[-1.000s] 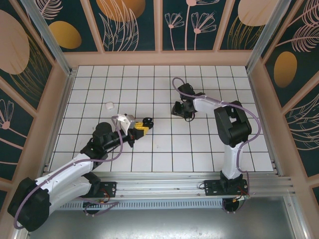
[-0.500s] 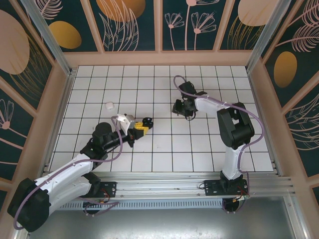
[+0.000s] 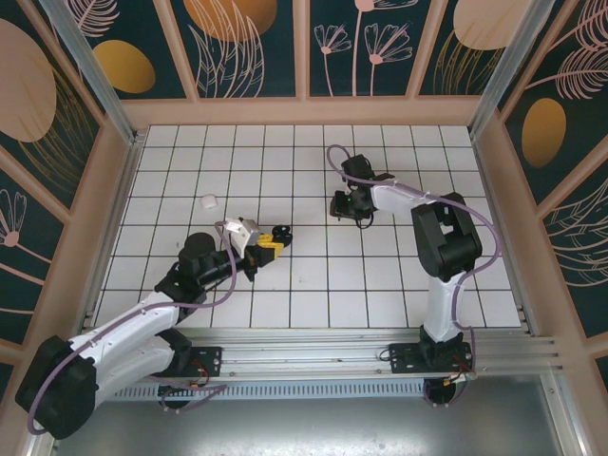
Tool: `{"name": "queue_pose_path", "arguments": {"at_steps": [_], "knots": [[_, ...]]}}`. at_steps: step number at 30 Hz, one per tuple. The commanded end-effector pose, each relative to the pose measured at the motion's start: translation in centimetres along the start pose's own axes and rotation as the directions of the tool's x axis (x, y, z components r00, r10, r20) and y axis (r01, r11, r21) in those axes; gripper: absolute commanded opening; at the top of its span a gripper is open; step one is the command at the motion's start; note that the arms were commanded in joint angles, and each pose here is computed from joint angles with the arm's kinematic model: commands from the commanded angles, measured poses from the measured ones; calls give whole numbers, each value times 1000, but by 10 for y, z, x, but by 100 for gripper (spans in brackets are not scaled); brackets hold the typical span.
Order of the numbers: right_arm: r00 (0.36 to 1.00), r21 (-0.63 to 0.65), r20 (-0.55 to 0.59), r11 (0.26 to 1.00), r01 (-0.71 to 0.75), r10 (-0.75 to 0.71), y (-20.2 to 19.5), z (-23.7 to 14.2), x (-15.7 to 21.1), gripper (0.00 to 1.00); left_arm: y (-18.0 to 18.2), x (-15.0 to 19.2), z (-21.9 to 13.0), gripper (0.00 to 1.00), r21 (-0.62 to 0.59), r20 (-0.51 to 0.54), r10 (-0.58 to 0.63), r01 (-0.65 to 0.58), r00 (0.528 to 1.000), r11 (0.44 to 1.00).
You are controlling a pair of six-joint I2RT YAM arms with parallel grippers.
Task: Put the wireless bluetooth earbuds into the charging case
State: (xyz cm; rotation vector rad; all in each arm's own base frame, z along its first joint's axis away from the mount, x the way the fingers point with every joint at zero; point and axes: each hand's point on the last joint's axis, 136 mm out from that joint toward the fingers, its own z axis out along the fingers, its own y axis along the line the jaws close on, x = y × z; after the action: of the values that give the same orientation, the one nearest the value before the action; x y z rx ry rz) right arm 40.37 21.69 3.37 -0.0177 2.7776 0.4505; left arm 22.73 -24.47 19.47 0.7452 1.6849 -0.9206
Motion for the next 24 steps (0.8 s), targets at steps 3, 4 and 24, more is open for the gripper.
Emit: {"name": "queue_pose_path", "arguments": {"at_steps": [3, 4, 24], "knots": [[999, 20, -5, 999, 35, -35, -5, 11, -3, 36, 0, -17, 4, 0, -1, 26, 32, -32, 999, 999], [999, 23, -7, 999, 35, -35, -5, 12, -2, 36, 0, -17, 4, 0, -1, 24, 32, -32, 999, 1000], [998, 107, -55, 994, 27, -21, -5, 27, 4, 23, 1, -17, 5, 0, -4, 22, 28, -27, 999, 1000]]}}
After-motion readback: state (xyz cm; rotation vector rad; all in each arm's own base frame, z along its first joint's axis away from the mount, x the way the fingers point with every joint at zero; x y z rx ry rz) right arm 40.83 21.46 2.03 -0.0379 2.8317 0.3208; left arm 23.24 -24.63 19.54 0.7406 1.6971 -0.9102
